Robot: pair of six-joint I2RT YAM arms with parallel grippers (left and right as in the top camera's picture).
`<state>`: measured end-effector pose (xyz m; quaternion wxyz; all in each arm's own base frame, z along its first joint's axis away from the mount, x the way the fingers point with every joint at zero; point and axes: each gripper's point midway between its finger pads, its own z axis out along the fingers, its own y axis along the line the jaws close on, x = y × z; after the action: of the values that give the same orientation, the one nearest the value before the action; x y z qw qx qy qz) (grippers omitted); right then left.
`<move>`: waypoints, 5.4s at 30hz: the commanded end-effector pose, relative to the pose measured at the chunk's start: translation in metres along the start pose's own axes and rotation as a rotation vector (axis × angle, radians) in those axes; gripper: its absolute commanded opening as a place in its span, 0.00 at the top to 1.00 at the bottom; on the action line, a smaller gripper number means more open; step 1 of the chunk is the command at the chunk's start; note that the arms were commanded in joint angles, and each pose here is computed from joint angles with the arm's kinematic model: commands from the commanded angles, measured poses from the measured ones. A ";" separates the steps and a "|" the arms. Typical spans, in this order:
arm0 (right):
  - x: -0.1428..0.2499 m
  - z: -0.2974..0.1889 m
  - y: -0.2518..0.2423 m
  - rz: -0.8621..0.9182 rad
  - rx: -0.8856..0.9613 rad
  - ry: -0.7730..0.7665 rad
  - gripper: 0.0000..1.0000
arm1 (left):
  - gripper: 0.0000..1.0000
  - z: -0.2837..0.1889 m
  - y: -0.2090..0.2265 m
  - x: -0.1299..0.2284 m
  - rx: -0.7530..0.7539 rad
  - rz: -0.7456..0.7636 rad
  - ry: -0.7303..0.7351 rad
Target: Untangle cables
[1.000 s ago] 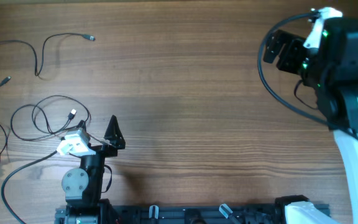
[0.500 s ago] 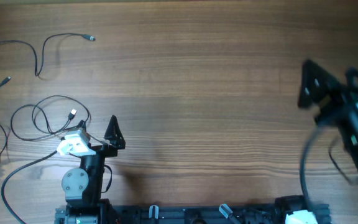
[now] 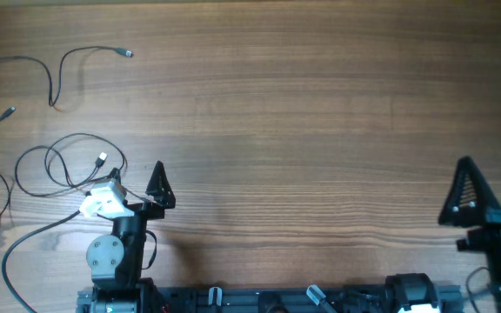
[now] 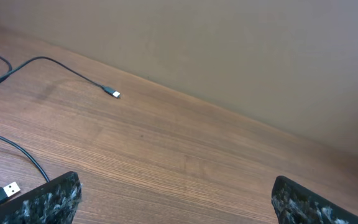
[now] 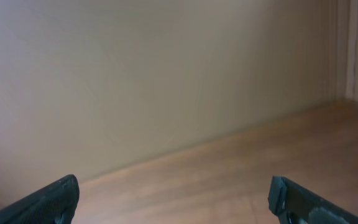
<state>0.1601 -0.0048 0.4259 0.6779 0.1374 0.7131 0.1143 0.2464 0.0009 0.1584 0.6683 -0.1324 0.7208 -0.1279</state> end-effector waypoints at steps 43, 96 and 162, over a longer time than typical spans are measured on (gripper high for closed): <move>0.241 0.103 -0.080 -0.016 -0.026 -0.010 0.00 | 0.00 0.000 0.000 0.002 0.008 0.016 0.003; 0.230 0.100 -0.076 0.065 -0.045 -0.056 0.00 | 0.00 0.000 0.000 0.002 0.008 0.016 0.003; 0.236 0.100 -0.069 -0.383 -0.083 -0.046 0.00 | 0.00 0.000 0.000 0.002 0.008 0.016 0.003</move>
<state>0.2477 0.0115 0.1710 0.7004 -0.0188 0.7134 0.0141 0.2464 0.0010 0.1585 0.6686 -0.1325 0.7205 -0.1278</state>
